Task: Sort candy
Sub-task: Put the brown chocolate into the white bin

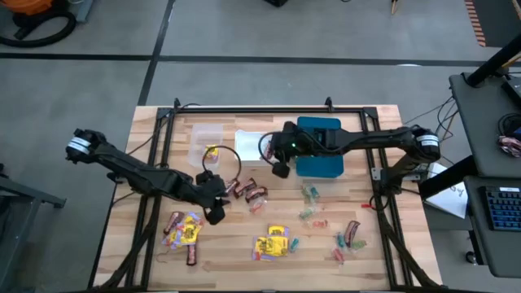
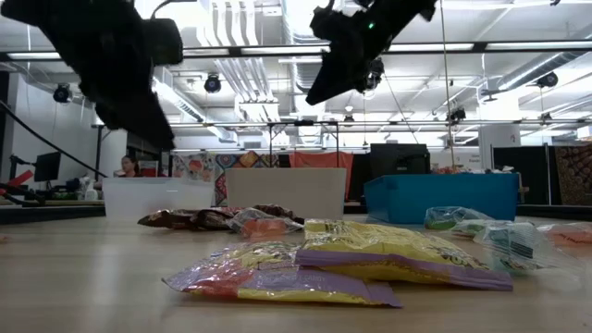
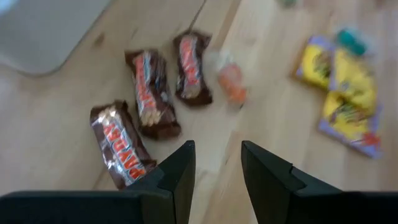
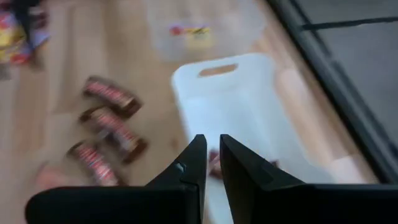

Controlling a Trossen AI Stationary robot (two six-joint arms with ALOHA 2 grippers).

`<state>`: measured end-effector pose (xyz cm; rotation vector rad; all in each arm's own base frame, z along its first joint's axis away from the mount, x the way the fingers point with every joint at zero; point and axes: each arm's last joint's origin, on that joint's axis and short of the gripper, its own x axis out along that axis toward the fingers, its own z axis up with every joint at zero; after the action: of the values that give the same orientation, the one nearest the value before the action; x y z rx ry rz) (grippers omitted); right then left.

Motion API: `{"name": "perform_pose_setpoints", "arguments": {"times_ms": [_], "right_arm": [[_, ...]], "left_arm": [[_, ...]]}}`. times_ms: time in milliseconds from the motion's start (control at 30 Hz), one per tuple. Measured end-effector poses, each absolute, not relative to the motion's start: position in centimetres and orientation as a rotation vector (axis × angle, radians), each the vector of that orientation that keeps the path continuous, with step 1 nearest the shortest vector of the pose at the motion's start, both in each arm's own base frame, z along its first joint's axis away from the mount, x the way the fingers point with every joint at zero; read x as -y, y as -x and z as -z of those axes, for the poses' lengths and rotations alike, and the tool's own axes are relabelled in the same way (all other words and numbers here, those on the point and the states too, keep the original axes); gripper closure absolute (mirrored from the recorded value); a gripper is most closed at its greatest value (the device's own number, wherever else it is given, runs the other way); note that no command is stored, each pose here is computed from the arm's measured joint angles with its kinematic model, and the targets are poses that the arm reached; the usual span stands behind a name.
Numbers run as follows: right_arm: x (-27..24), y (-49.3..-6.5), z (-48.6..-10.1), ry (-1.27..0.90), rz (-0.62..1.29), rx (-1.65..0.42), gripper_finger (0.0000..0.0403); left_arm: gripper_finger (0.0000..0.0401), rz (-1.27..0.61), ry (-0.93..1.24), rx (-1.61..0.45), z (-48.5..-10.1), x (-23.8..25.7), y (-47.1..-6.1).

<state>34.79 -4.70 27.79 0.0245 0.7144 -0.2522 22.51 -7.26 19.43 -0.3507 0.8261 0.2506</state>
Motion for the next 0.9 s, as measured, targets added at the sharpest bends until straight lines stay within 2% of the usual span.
{"name": "perform_pose_setpoints", "arguments": {"times_ms": [367,633,900], "right_arm": [[-1.2,-32.5,-28.7,-0.029,0.121,-0.799,0.0362],[-3.8,-32.3,-28.7,0.0,0.099,-0.794,0.0362],[-5.1,-32.1,-28.6,-0.005,0.075,-0.794,0.0362]], "left_arm": [[0.0287,-0.38,0.183,-0.95,-15.1,7.4,-23.8],[0.0287,-0.434,0.076,-0.954,-14.5,7.3,-23.9],[0.0287,-0.444,0.087,-0.948,-14.2,7.2,-23.7]]}}
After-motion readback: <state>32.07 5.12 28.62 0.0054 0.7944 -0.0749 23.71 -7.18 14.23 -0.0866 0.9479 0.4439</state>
